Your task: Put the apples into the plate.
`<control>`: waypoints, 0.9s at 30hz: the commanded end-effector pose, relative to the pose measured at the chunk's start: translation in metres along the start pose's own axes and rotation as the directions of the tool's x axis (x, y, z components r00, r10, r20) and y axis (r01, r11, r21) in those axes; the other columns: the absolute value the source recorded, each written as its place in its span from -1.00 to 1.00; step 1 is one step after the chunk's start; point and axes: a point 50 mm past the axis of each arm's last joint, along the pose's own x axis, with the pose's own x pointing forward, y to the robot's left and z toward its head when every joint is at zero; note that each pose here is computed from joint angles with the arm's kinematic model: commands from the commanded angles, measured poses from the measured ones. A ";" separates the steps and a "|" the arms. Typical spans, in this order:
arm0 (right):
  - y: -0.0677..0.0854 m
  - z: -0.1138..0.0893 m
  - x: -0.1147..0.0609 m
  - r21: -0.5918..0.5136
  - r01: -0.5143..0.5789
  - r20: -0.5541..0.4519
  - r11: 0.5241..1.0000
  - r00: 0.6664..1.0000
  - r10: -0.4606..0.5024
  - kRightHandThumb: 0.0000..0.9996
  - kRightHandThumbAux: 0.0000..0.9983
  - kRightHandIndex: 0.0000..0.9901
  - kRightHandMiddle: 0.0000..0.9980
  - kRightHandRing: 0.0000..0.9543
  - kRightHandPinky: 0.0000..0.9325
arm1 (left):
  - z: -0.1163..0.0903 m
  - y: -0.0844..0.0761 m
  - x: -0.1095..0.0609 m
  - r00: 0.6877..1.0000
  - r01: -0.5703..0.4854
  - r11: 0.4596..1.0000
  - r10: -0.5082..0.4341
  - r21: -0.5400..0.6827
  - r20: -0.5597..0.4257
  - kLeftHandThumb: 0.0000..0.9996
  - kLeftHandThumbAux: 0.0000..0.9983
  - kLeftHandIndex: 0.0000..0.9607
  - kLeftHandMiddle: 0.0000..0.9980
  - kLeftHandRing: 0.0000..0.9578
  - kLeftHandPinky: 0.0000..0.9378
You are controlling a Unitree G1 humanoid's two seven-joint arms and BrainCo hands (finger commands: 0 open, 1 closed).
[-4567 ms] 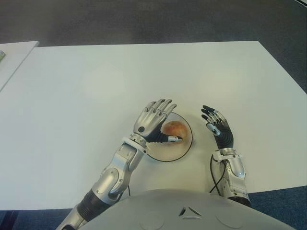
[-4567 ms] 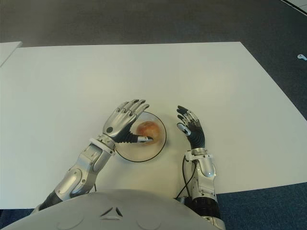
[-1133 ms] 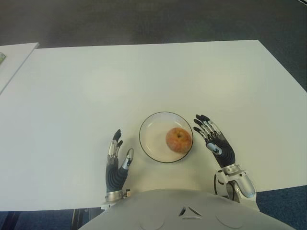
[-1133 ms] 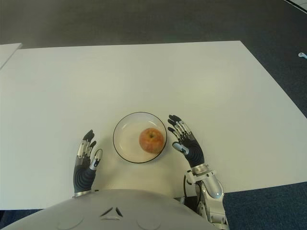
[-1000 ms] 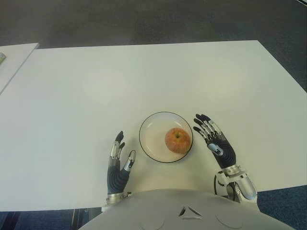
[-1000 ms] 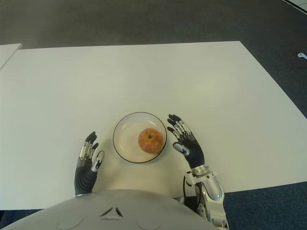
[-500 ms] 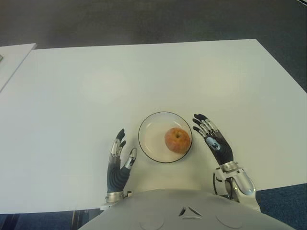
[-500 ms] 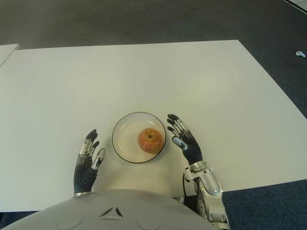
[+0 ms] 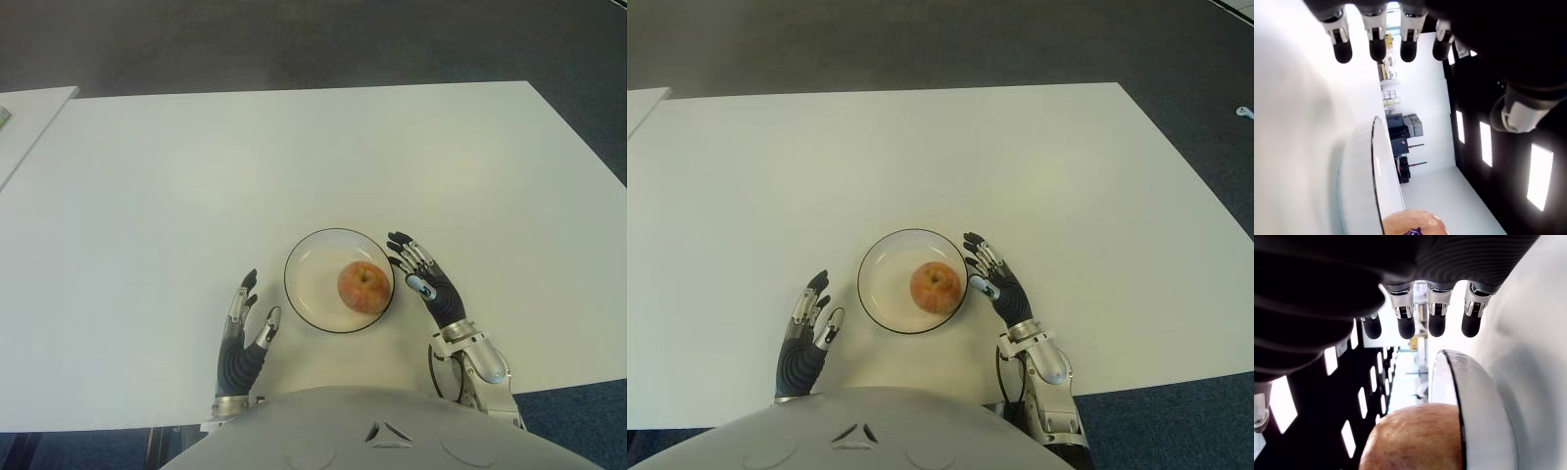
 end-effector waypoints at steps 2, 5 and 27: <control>0.001 -0.006 0.004 0.055 0.003 -0.034 0.998 0.999 -0.001 -0.49 -0.14 -1.00 -1.00 -1.00 -1.00 | -0.004 0.003 0.004 1.000 0.022 1.000 -0.022 0.007 0.005 -1.00 -0.19 -1.00 -1.00 -1.00 -0.95; 0.002 -0.007 0.005 0.066 0.006 -0.035 0.998 0.999 -0.004 -0.48 -0.15 -1.00 -1.00 -1.00 -1.00 | -0.005 0.003 0.005 1.000 0.019 1.000 -0.019 -0.002 0.007 -1.00 -0.21 -1.00 -1.00 -1.00 -0.96; 0.006 -0.012 0.006 0.097 0.093 0.005 0.991 0.996 -0.094 -0.54 -0.07 -1.00 -1.00 -1.00 -1.00 | -0.010 0.009 0.007 0.997 -0.067 0.996 0.069 -0.057 0.035 -0.98 -0.26 -1.00 -1.00 -1.00 -1.00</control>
